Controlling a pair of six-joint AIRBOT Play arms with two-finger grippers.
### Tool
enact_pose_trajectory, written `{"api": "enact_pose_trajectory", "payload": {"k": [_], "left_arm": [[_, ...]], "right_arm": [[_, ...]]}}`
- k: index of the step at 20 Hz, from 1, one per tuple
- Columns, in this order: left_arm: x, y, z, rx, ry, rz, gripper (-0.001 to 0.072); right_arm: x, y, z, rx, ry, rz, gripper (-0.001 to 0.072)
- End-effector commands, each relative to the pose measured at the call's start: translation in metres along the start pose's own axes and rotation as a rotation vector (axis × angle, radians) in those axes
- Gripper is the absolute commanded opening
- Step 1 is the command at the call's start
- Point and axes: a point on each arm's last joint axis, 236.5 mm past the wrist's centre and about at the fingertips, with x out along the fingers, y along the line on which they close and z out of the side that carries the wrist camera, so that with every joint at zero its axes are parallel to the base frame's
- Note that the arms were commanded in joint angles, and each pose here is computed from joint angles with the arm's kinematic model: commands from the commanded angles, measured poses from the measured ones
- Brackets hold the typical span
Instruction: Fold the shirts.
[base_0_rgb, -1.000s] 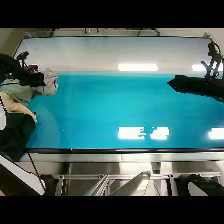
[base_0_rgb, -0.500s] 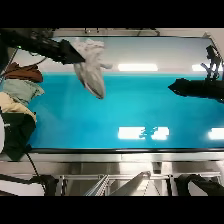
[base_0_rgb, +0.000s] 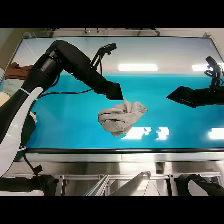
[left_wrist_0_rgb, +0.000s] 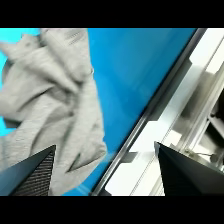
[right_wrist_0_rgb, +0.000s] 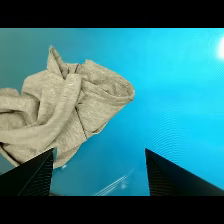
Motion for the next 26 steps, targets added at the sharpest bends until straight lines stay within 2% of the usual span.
{"api": "enact_pose_trajectory", "payload": {"k": [1, 4, 6, 7, 9, 12, 15, 18, 19, 20, 21, 22, 26], "left_arm": [[-0.008, 0.014, -0.026, -0.021, 0.104, 0.042, 0.0711], [-0.013, 0.036, -0.069, -0.165, 0.217, 0.017, 0.071], [-0.002, 0.053, -0.103, -0.266, 0.246, 0.013, 0.0711], [0.006, 0.064, -0.117, -0.318, 0.239, 0.02, 0.0711], [0.022, 0.087, -0.141, -0.425, 0.199, 0.038, 0.071], [0.047, 0.101, -0.151, -0.546, 0.113, -0.025, 0.0709], [0.064, 0.106, -0.131, -0.6, -0.004, -0.125, 0.0709], [0.078, 0.113, -0.119, -0.604, -0.006, -0.14, 0.0691], [0.085, 0.112, -0.114, -0.591, 0.005, -0.144, 0.0658], [0.091, 0.111, -0.108, -0.577, 0.01, -0.15, 0.0525], [0.097, 0.108, -0.099, -0.552, 0.014, -0.154, 0.0236], [0.099, 0.103, -0.09, -0.522, 0.019, -0.164, 0.0007], [0.046, 0.058, -0.046, -0.339, 0.006, -0.235, 0.0014]], "right_arm": [[0.007, 0.0, -0.013, 0.023, 0.068, 0.024, 0.0614], [0.033, -0.008, -0.029, 0.059, 0.155, 0.034, 0.0604], [0.062, -0.015, -0.048, 0.063, 0.226, 0.035, 0.0472], [0.079, -0.019, -0.056, 0.066, 0.26, 0.032, 0.046], [0.109, -0.017, -0.07, 0.068, 0.322, 0.053, 0.0461], [0.146, 0.01, -0.086, 0.105, 0.385, 0.196, 0.046], [0.172, 0.029, -0.083, 0.167, 0.36, 0.301, 0.046], [0.181, 0.046, -0.065, 0.224, 0.292, 0.408, 0.0457], [0.181, 0.049, -0.06, 0.235, 0.275, 0.43, 0.0414], [0.18, 0.053, -0.057, 0.225, 0.259, 0.451, 0.0173], [0.177, 0.06, -0.053, 0.213, 0.249, 0.484, 0.0038], [0.17, 0.068, -0.05, 0.211, 0.247, 0.53, 0.0017], [0.104, 0.113, -0.014, 0.12, 0.136, 0.766, 0.0016]]}}
